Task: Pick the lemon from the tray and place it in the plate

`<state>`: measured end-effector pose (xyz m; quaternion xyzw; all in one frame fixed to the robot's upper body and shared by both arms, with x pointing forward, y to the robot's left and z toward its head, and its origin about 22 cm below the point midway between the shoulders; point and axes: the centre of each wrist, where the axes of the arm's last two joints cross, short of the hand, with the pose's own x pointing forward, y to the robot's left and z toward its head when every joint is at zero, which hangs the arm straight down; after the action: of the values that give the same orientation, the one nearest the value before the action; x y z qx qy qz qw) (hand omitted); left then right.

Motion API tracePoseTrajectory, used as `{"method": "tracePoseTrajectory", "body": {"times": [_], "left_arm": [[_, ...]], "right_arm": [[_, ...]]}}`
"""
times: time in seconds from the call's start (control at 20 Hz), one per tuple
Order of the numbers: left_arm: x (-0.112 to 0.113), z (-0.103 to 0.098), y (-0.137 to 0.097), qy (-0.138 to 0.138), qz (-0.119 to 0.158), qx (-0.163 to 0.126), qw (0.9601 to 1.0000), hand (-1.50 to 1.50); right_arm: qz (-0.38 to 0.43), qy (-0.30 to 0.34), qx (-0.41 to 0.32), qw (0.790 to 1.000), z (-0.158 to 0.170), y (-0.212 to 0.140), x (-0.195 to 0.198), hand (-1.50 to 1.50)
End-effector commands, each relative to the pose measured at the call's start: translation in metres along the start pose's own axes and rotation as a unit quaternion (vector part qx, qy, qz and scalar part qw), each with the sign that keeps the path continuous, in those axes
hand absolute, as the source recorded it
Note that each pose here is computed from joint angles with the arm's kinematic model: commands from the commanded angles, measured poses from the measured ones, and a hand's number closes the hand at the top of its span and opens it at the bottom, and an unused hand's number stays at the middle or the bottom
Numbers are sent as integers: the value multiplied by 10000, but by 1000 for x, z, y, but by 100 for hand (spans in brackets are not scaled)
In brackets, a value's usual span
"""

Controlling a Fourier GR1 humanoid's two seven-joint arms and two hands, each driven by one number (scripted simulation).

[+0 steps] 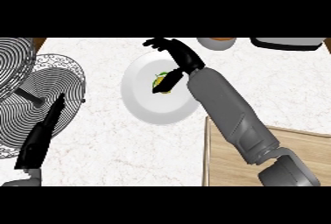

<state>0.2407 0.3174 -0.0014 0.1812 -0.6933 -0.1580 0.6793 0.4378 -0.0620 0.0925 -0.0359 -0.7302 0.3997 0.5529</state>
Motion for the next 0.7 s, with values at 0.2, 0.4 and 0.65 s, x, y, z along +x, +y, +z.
{"method": "tracePoseTrajectory", "body": {"times": [0.2, 0.4, 0.65], "left_arm": [[-15, 11, 14, 33, -40, 171, 9998, 0], [-6, 13, 9, 70, -7, 189, 9998, 0], [6, -2, 6, 19, 8, 170, 9999, 0]], "right_arm": [[-1022, 284, -1244, 9865, 0, -27, -7, -150], [-1984, 87, -1515, 9683, 23, -75, -40, -150], [-2200, -283, -1655, 9610, 59, -106, -82, -150]]}}
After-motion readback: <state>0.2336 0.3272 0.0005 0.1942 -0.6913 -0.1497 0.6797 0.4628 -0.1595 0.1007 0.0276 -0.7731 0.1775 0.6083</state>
